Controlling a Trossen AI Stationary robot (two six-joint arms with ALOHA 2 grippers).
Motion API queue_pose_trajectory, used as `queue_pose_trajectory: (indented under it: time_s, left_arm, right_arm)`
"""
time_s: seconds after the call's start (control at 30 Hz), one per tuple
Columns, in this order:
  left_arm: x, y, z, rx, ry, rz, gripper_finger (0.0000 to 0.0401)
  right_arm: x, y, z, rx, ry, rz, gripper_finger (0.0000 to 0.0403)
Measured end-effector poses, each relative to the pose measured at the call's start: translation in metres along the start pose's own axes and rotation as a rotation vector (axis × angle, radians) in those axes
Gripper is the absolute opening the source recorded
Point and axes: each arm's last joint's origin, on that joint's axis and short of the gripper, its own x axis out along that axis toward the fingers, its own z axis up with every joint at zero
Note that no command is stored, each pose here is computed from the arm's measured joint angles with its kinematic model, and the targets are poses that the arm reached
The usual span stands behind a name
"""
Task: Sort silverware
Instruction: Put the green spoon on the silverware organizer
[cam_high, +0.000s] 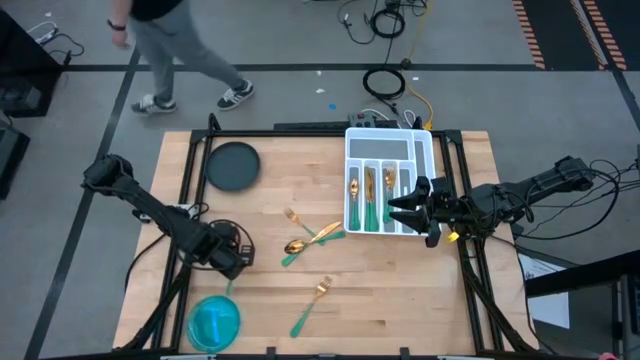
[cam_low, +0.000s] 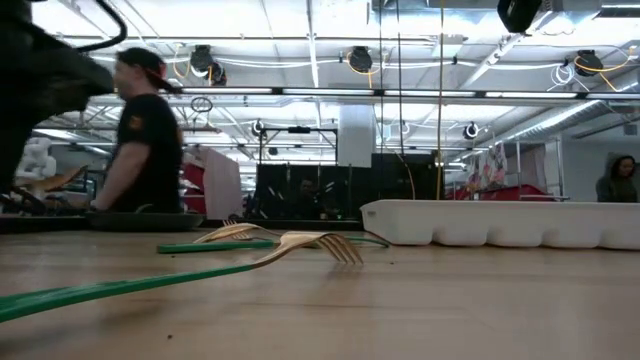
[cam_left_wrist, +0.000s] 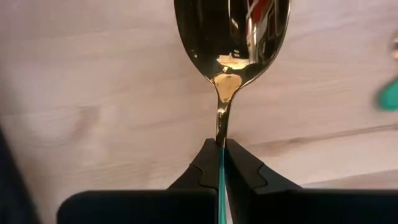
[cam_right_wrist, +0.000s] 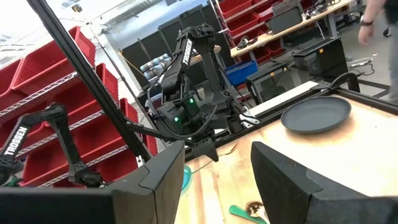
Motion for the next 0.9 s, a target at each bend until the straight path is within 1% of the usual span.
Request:
queue_pose_trajectory:
  time_s: [0.07, 0.27, 0.47, 0.67, 0.9]
  left_arm:
    - [-0.004, -0.005, 0.001, -0.011, -0.02, -0.041, 0.0008]
    - [-0.006, -0.024, 0.006, -0.061, -0.056, -0.219, 0.0008]
    - [-0.011, -0.049, 0.021, -0.054, -0.1, -0.416, 0.0008]
    - [-0.019, -0.073, 0.048, -0.04, -0.174, -0.601, 0.0007]
    - [-0.031, -0.093, 0.095, -0.051, -0.295, -0.769, 0.0007]
  right_arm:
    - [0.0, 0.0, 0.0, -0.004, 0.0, 0.0, 0.0178]
    - [0.0, 0.0, 0.0, -0.008, 0.0, 0.0, 0.0178]
    - [0.0, 0.0, 0.0, -0.009, -0.004, -0.006, 0.0178]
    - [0.0, 0.0, 0.0, -0.008, -0.006, -0.011, 0.0178]
    - [0.0, -0.001, 0.001, -0.015, -0.018, -0.032, 0.0178]
